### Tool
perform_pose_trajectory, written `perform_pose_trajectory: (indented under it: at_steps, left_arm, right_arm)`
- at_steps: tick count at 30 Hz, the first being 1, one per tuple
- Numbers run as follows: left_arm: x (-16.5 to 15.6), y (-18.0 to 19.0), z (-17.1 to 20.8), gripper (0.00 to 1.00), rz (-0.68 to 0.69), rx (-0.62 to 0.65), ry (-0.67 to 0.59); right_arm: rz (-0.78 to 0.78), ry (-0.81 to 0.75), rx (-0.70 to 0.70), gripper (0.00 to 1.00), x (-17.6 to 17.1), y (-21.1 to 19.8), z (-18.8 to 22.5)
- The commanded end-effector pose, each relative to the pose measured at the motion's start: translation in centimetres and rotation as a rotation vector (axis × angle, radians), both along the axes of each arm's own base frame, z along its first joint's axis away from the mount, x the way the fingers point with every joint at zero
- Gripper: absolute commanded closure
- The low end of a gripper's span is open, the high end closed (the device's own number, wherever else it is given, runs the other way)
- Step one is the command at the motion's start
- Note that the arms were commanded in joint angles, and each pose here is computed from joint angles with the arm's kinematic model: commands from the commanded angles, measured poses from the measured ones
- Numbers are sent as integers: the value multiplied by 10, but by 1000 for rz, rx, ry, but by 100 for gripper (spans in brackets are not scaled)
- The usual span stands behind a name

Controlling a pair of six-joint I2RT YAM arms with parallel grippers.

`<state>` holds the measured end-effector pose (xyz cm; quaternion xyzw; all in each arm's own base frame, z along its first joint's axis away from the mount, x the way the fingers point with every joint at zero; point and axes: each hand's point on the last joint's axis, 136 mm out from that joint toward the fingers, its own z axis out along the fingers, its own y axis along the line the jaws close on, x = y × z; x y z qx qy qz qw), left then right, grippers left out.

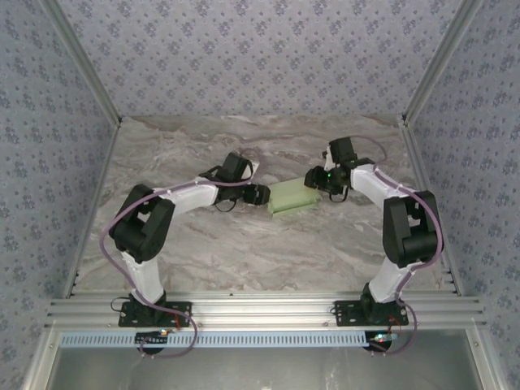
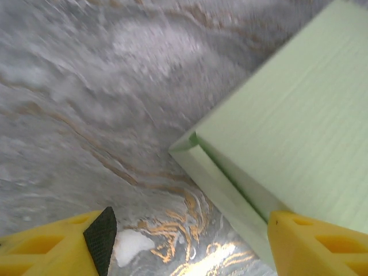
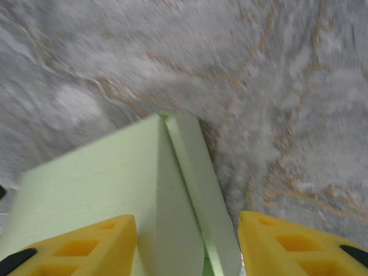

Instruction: Fold the paper box

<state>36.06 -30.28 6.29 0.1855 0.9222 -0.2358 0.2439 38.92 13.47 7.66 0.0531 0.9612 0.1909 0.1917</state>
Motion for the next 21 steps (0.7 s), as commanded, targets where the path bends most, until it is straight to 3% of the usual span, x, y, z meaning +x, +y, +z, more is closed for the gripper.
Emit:
perform_pose_trajectory:
  at_steps: [1, 6, 11, 17, 21]
  left_arm:
    - [-1, 7, -14, 28, -47, 58, -46]
    - [-3, 15, -18, 28, -27, 75, -55]
    - [2, 27, -2, 28, 16, 74, -58]
    - [2, 13, 59, 26, 15, -97, -101]
    - [3, -13, 64, 26, -23, -178, -91]
  right_arm:
    - [-4, 41, -161, 50, -17, -24, -23]
    - [-1, 59, -212, 51, -24, -30, -33]
    - [18, 35, -238, 51, -25, -31, -13]
    - [48, -35, -292, 46, -21, -37, 25]
    - [48, -14, -275, 47, -18, -42, 24]
